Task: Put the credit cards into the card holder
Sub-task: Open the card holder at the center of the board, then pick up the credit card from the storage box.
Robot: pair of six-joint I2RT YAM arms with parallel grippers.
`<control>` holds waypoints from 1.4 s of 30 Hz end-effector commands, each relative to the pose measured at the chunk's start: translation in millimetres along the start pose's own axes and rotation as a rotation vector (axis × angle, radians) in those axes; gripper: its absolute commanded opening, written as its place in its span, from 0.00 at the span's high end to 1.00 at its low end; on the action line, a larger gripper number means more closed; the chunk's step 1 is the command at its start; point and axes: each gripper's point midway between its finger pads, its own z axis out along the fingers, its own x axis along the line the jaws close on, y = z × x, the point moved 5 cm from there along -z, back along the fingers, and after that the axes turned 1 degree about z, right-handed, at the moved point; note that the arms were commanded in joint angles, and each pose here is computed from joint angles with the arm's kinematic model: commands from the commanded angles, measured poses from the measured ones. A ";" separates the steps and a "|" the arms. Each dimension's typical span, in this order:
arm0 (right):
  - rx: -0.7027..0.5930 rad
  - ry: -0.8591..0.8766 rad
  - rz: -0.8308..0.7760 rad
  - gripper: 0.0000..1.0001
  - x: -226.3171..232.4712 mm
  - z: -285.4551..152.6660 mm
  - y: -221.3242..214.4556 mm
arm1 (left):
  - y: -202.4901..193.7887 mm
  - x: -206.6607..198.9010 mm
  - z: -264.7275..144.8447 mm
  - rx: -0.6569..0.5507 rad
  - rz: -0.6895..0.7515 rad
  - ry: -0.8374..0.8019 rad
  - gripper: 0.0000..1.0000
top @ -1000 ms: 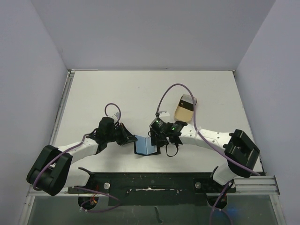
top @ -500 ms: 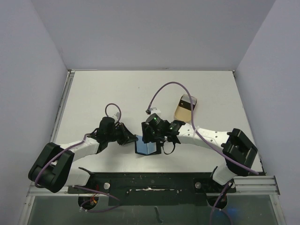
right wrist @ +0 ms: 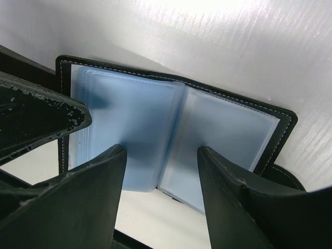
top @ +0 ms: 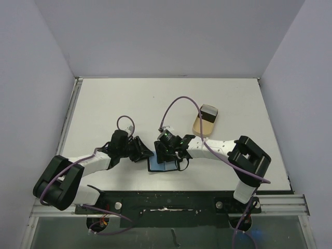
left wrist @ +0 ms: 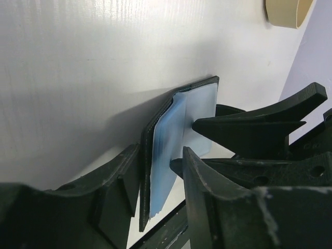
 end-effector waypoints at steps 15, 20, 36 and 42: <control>-0.024 -0.041 0.015 0.36 -6.2 2.9 1.3 | 9.6 -5.2 9.1 -0.024 0.068 -0.025 0.80; -0.105 0.014 -0.019 0.36 0.5 -16.3 16.2 | 9.7 -7.3 7.4 -0.022 0.087 -0.033 0.95; -0.438 -0.180 -0.252 0.35 -70.0 -98.8 126.3 | 10.9 -22.5 -10.6 0.009 0.158 -0.010 1.00; -0.415 -0.302 -0.296 0.35 -133.6 -101.5 157.5 | 16.0 -31.9 -20.3 0.011 0.196 0.025 1.00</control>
